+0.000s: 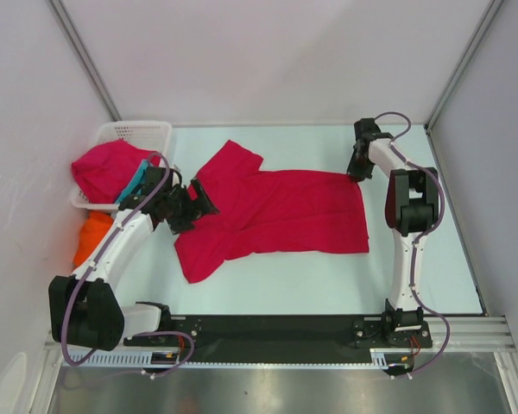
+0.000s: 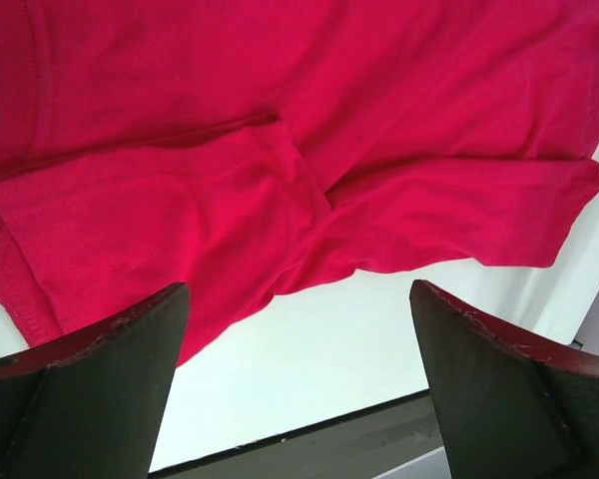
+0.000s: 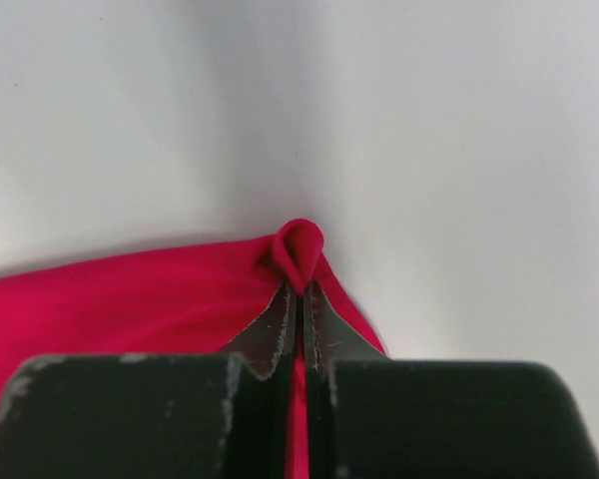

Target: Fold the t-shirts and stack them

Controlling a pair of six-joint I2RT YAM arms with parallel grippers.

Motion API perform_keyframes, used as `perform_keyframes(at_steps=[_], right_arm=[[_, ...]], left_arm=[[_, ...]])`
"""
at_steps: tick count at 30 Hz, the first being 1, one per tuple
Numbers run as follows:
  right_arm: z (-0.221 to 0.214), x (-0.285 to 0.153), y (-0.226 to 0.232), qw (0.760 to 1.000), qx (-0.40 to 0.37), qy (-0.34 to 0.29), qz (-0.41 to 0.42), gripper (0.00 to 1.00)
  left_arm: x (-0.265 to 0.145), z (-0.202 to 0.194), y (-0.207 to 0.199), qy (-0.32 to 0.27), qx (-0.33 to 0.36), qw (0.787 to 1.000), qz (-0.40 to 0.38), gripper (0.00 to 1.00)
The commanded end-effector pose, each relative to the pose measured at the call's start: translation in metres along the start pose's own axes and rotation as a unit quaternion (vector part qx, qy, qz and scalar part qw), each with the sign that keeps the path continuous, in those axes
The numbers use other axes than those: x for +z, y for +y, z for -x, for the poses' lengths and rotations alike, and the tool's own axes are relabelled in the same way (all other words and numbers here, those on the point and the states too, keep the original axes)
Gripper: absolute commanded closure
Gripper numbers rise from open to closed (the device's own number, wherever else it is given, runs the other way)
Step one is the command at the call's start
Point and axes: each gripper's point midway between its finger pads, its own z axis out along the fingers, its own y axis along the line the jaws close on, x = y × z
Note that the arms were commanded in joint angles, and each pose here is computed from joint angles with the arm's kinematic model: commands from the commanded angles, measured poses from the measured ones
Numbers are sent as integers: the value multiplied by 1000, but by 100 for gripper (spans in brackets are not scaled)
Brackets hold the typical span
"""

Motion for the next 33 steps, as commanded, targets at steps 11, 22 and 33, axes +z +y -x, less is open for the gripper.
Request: perform_keyframes(at_steps=[11, 22, 33], right_arm=[[30, -52, -47, 988, 27, -114, -101, 100], [28, -35, -49, 992, 25, -76, -102, 46], [22, -96, 24, 993, -27, -109, -23, 35]], left_arm=[[4, 3, -5, -2, 15, 1000, -15, 3], [6, 11, -10, -1, 19, 1000, -15, 3], [26, 86, -58, -16, 43, 998, -42, 2]])
